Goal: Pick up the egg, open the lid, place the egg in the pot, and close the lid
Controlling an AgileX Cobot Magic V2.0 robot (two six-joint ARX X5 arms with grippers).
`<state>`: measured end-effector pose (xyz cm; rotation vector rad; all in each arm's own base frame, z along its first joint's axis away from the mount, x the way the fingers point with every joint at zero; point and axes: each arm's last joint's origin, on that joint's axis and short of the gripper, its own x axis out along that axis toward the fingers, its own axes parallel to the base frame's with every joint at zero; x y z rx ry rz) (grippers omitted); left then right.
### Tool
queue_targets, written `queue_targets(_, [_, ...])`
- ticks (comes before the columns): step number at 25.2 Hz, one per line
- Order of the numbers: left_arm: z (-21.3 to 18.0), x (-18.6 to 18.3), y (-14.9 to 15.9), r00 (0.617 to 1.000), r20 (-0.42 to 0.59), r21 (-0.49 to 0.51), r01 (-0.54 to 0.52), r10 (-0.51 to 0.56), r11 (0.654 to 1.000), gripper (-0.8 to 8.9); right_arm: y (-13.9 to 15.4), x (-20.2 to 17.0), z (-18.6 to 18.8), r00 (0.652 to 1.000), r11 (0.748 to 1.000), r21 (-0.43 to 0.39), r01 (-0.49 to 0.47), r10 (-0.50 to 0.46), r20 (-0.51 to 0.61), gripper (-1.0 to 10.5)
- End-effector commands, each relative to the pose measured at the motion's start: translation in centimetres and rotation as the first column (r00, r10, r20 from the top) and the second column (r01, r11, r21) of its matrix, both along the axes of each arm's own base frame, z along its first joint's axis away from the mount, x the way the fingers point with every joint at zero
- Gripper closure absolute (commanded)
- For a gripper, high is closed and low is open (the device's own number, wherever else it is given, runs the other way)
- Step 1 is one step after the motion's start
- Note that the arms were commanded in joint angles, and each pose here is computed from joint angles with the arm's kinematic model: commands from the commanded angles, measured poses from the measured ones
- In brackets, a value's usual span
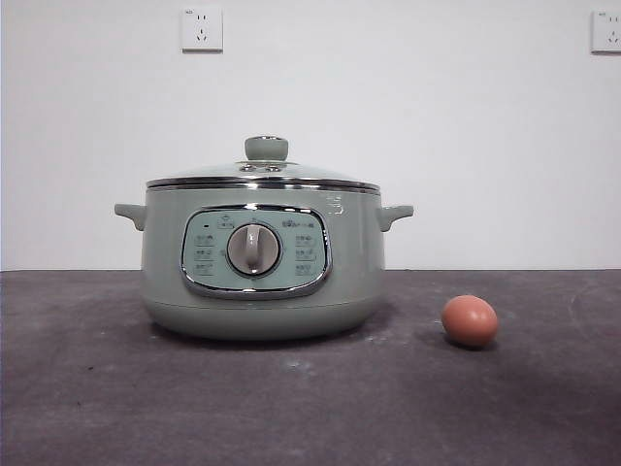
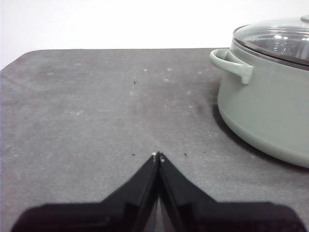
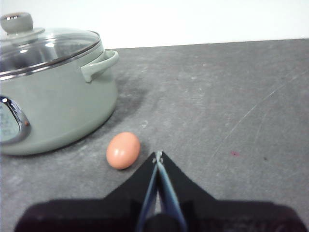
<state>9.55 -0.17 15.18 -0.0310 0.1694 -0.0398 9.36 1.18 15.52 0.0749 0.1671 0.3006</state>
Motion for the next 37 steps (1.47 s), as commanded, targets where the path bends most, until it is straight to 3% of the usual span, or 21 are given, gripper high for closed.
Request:
queue_targets(1, [-0.3, 0.1, -0.1, 1.000, -0.003, -0.068, 0.013, -0.014, 0.998, 8.17, 0.0, 0.1, -0.4, 0.999, 0.995, 0.102, 0.015, -0.011, -0.035, 9.5])
queue_targets(8, [1.3, -0.3, -0.5, 0.990, 0.035, -0.224, 0.138, -0.134, 0.965, 8.20, 0.0, -0.1, 1.3, 0.999, 0.961, 0.274, 0.037, -0.026, -0.041, 9.6])
queue_targets(16, [6.3, -1.7, -0.6, 0.983, 0.058, -0.233, 0.185, -0.176, 0.955, 8.20, 0.2, -0.6, 6.2, 0.999, 0.956, 0.294, -0.015, 0.027, -0.037, 9.6])
queue_targets(20, [8.7, -2.1, -0.8, 0.970, 0.023, -0.244, 0.240, -0.242, 0.939, 8.20, 0.2, -0.6, 9.3, 0.993, 0.974, 0.224, -0.042, 0.067, -0.102, 9.6])
queue_targets(26, [12.1, -2.0, -1.2, 0.919, -0.079, -0.240, 0.359, -0.386, 0.902, 8.20, 0.4, -0.5, 13.9, 0.956, 0.991, 0.051, -0.125, 0.135, -0.260, 9.6])
queue_targets(32, [14.8, -1.7, -1.5, 0.831, -0.200, -0.222, 0.477, -0.519, 0.850, 8.20, 0.5, -0.3, 17.3, 0.873, 0.968, -0.085, -0.238, 0.174, -0.456, 9.6])
queue_targets(37, [16.2, -2.1, -1.7, 0.748, -0.301, -0.235, 0.543, -0.591, 0.806, 8.20, 0.7, -0.5, 19.0, 0.786, 0.954, -0.070, -0.291, 0.197, -0.586, 9.6])
